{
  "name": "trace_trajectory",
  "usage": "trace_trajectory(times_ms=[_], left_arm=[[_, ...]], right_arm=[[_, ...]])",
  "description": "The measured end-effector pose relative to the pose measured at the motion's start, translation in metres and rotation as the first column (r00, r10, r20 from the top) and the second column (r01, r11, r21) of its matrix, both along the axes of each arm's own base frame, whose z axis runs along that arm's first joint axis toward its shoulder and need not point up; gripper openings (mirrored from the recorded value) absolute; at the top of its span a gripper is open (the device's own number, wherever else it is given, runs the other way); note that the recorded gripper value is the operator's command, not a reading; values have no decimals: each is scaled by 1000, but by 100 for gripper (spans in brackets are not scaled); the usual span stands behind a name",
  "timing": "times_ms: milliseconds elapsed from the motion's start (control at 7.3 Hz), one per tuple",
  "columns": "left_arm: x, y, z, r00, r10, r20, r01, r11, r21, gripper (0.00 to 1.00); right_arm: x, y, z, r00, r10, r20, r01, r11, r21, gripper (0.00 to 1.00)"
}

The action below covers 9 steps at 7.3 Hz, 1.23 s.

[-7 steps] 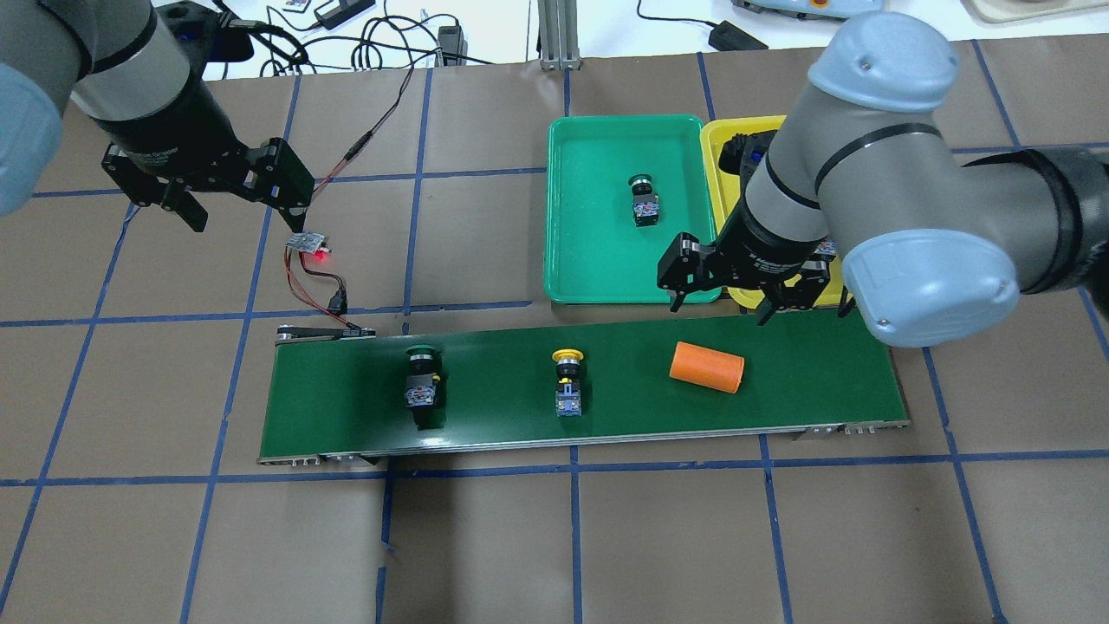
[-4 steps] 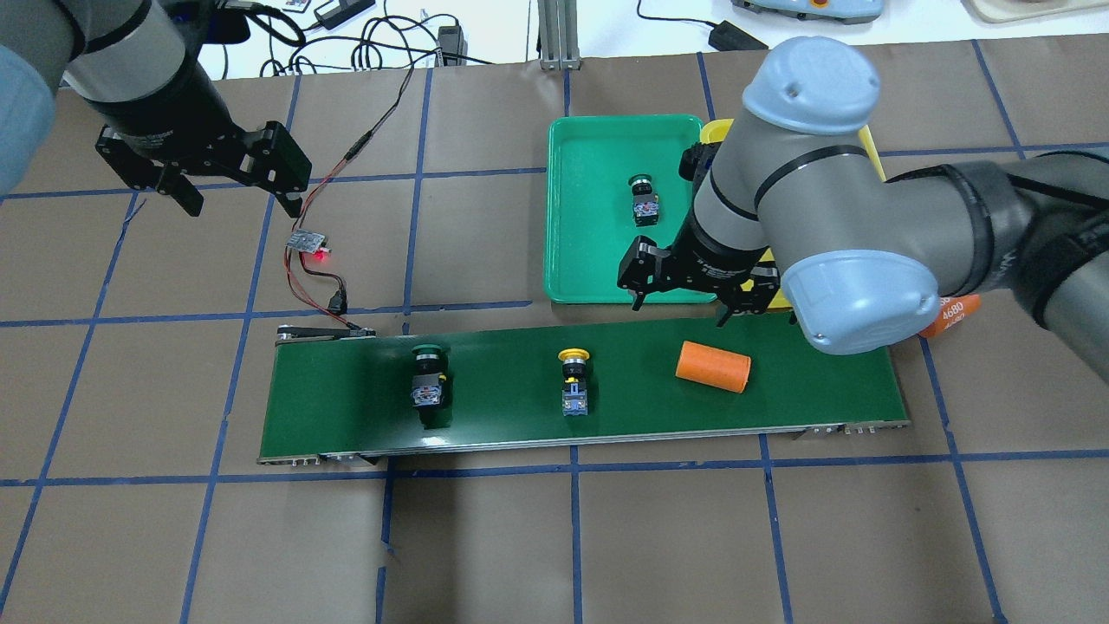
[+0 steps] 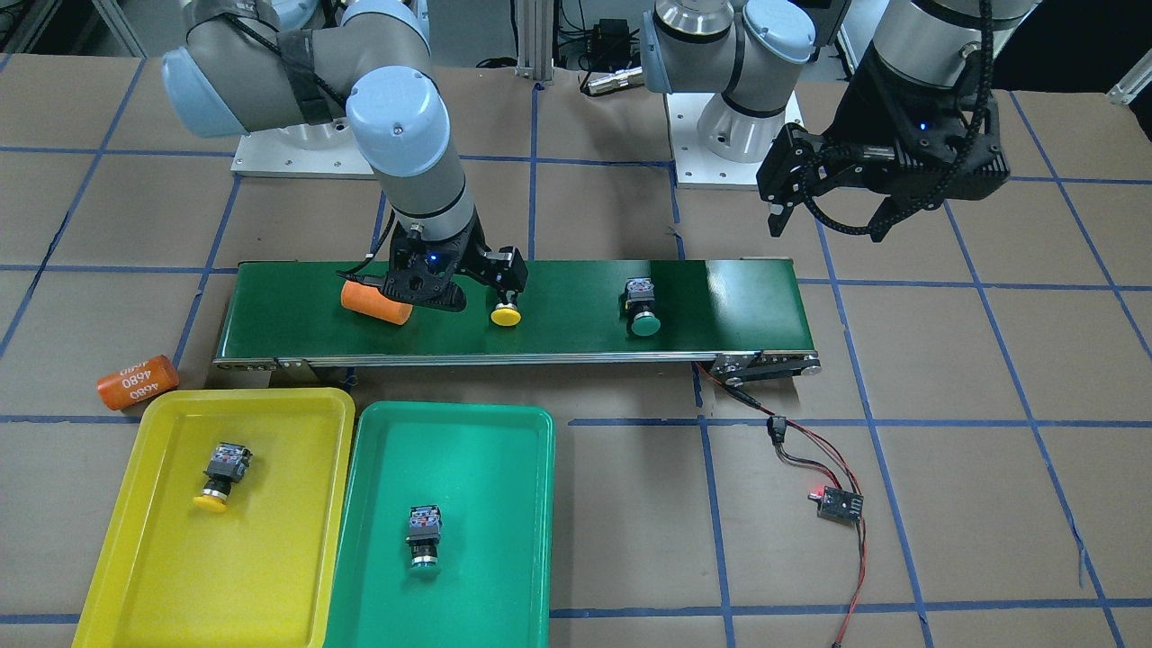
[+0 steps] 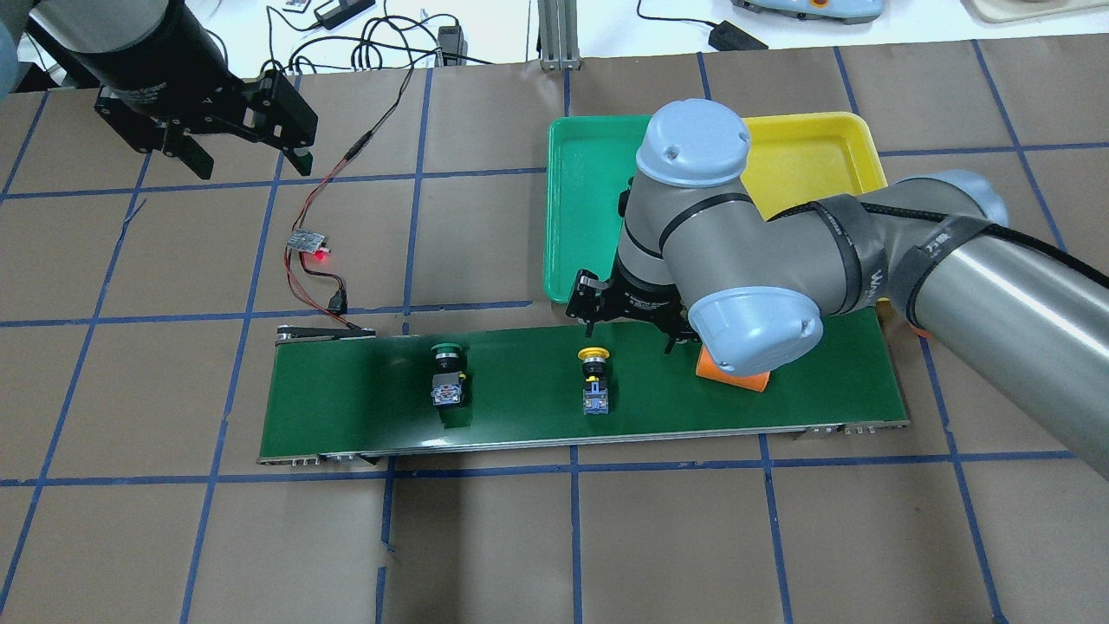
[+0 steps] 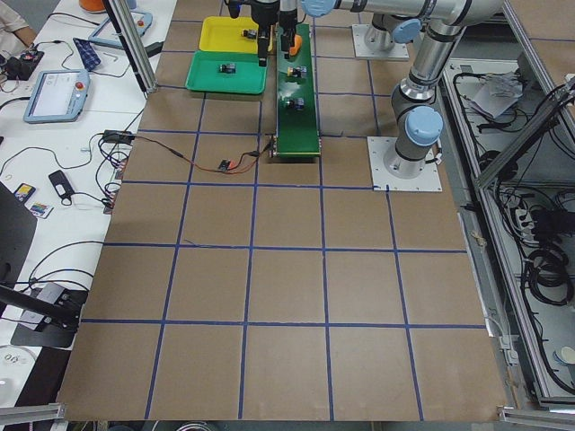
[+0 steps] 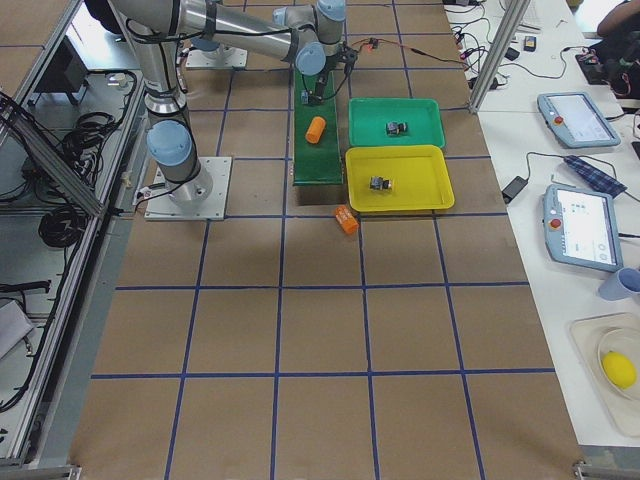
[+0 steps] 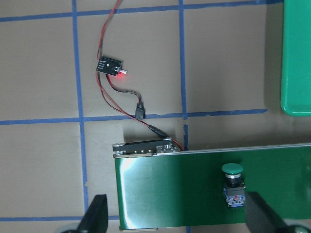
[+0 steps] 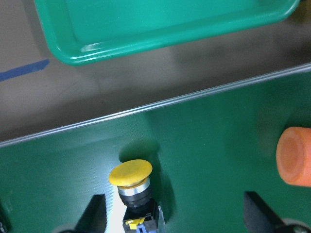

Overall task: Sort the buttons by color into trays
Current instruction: 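Lower the right gripper onto the yellow button on the belt and grasp it, then carry the yellow button into the yellow tray and open the right gripper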

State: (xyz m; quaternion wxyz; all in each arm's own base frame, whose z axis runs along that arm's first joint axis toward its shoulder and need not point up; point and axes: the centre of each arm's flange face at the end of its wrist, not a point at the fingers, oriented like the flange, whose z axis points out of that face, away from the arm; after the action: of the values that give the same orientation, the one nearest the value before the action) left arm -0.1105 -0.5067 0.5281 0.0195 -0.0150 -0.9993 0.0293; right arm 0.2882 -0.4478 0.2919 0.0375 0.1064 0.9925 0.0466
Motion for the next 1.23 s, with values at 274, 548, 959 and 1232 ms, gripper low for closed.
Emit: trace_trajectory(times_ms=[274,548,959,1232], left_arm=[[0,5,-2,1000,-9,6,9,999,31,100],[4,6,-6,999,-12,41,9,998,61,100],[5,6,-6,999,-14,49,11,998,61,100],[5,7,-5,999,-13,48,11,998,56,100]], right_arm=[[12,4,-18,999,-8,-31,9,999,31,100],[15,4,-31,998,-41,-48,43,998,54,86],[14,4,-46,997,-44,-67,49,995,87,0],[9,3,-51,993,-29,-116,40,995,93,0]])
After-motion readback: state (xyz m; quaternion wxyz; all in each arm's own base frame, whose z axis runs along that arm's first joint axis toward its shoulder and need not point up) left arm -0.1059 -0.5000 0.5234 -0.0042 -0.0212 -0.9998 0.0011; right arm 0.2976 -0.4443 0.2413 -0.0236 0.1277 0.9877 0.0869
